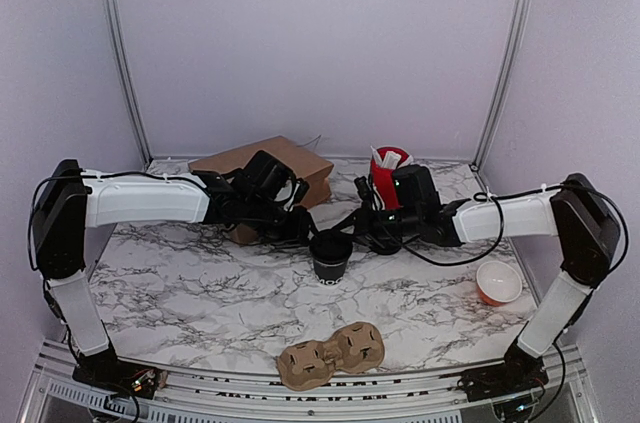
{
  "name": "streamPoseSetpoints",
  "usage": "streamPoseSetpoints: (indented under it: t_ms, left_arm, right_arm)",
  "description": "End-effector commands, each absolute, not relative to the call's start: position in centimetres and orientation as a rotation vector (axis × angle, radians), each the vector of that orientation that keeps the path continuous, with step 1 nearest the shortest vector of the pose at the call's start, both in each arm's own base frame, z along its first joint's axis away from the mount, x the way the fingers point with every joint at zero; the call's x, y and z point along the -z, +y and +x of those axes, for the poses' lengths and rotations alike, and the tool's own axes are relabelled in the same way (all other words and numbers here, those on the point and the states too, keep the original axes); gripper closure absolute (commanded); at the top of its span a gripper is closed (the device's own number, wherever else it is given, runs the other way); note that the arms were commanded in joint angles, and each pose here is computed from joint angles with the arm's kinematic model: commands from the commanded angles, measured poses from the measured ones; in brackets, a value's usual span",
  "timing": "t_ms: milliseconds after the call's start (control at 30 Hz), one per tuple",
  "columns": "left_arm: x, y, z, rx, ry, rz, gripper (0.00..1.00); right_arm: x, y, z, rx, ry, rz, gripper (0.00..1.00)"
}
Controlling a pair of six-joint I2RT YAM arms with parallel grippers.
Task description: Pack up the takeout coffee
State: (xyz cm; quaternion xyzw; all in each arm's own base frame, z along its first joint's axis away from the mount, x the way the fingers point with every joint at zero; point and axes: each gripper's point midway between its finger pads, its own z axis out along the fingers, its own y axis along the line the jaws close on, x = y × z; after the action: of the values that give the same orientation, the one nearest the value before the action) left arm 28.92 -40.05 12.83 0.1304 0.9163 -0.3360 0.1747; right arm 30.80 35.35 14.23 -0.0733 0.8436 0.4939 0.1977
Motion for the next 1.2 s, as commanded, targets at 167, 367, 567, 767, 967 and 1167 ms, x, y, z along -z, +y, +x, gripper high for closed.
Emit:
streamPoseSetpoints:
  t_ms: [167,367,567,767,967,1167]
  left_arm:
    - [-11.5,-39.6,28.8,0.907,2.638,0.369,0.67]
    - [-11.6,-39.7,28.7,0.911,2.638,0.374,0.67]
    - [-11.6,-39.8,28.9,0.911,2.637,0.376,0.67]
    - [-11.5,-39.8,28.8,0.907,2.642,0.375,0.67]
    - [-11.5,-39.7,28.8,0.905,2.641,0.374,0.67]
    - [-11.5,-39.7,28.8,0.904,2.64,0.373,0.67]
  right_arm:
    - [-19.1,34.7,31.3,-1.324,2.266,-0.255,1.0]
    - [-18.7,34.9,29.8,-1.351,2.269,-0.29,0.99]
    - [-13.4,34.9,27.2,-1.497,2.353,-0.223,1.0]
    - [-11.1,34.5,26.7,-1.486,2.416,-0.175,1.0]
    - [-13.8,34.9,27.7,-1.467,2.354,-0.22,1.0]
    - [-19.1,37.0,27.4,-1.419,2.233,-0.39,1.0]
